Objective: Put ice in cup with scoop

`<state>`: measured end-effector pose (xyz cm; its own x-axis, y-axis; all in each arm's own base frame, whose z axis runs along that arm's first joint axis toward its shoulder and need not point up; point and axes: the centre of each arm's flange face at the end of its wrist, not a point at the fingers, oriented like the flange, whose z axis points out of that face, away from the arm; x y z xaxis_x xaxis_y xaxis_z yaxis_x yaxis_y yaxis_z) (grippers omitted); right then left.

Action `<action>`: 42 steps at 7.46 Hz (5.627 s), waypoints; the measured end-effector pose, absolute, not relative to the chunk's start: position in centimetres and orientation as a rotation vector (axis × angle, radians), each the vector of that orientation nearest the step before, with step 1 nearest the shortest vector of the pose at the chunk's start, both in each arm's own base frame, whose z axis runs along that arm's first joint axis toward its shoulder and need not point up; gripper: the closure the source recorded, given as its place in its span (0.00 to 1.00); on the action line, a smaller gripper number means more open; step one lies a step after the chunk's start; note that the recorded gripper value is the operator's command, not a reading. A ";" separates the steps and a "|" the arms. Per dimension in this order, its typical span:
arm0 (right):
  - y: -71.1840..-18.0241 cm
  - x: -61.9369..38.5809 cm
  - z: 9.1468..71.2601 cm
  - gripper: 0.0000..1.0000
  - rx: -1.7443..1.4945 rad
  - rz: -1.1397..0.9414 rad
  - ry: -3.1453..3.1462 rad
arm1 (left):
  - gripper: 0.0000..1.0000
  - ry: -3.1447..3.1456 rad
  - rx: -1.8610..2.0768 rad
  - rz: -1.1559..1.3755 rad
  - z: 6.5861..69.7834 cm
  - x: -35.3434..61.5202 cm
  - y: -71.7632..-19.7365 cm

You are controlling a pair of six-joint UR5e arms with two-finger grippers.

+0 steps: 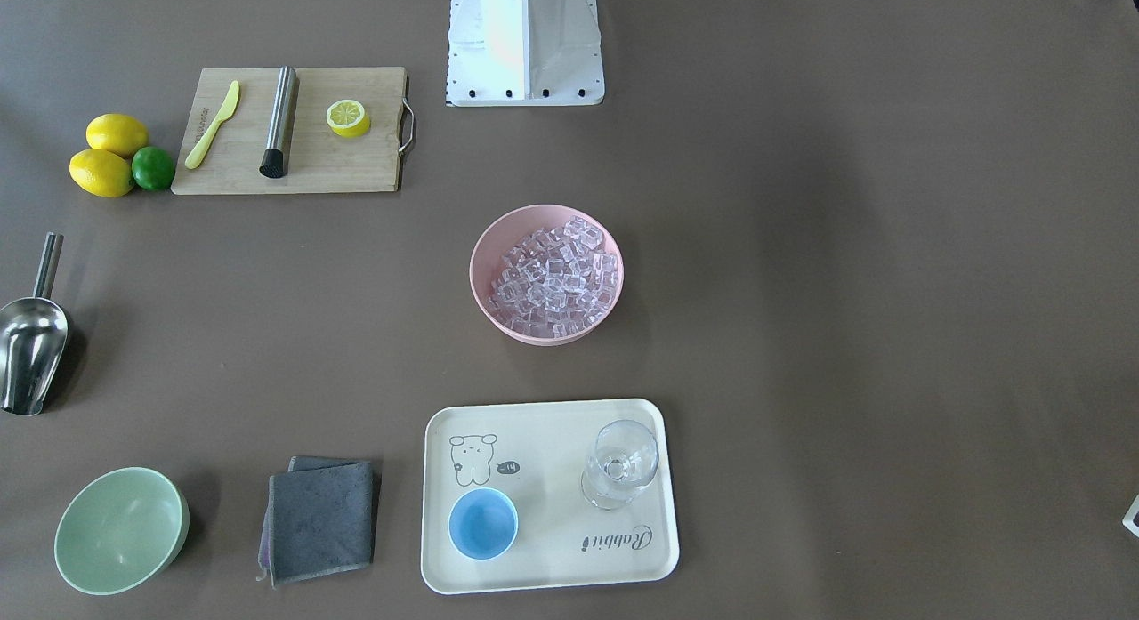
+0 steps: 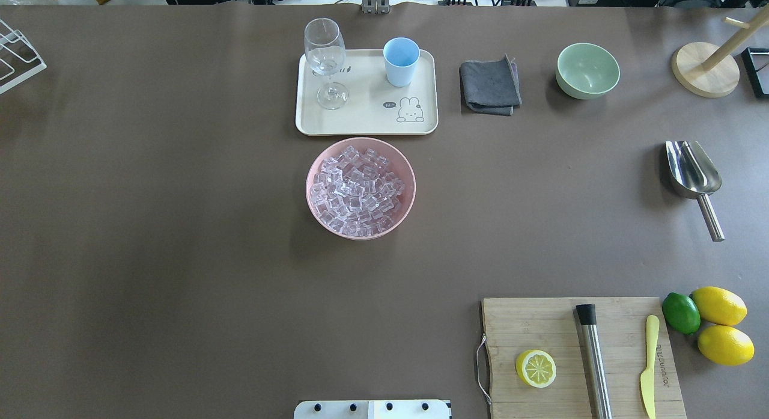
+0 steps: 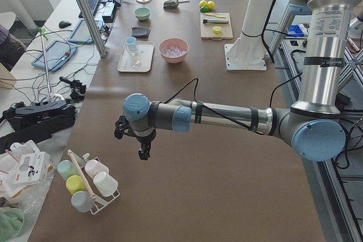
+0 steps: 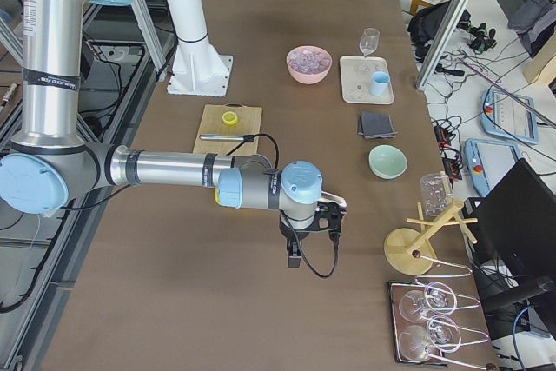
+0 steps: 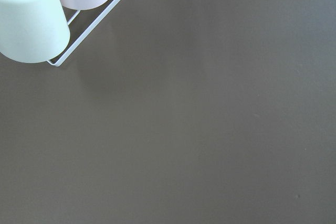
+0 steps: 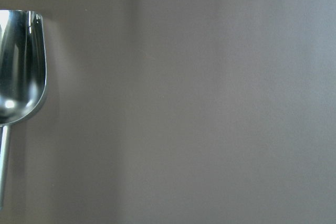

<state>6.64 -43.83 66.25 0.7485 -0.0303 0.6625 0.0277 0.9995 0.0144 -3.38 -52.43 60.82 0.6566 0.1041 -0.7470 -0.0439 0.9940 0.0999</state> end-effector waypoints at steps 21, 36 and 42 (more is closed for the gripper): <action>-43.0 -11.3 60.7 0.03 0.006 0.060 -0.787 | 0.01 1.028 0.632 1.126 41.7 32.1 -45.4; -39.3 -16.2 63.2 0.23 0.104 0.137 -0.792 | 0.01 0.923 1.102 1.373 34.2 48.6 -43.5; -37.8 -17.5 63.7 0.90 0.161 0.084 -0.769 | 0.01 0.916 1.074 1.294 33.5 49.1 -45.7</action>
<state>-17.51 -37.82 63.71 0.7161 0.0169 0.6978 -0.1341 0.9844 0.1139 49.14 -45.72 33.49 0.0835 0.9949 0.0562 -0.2776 -0.0309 0.9602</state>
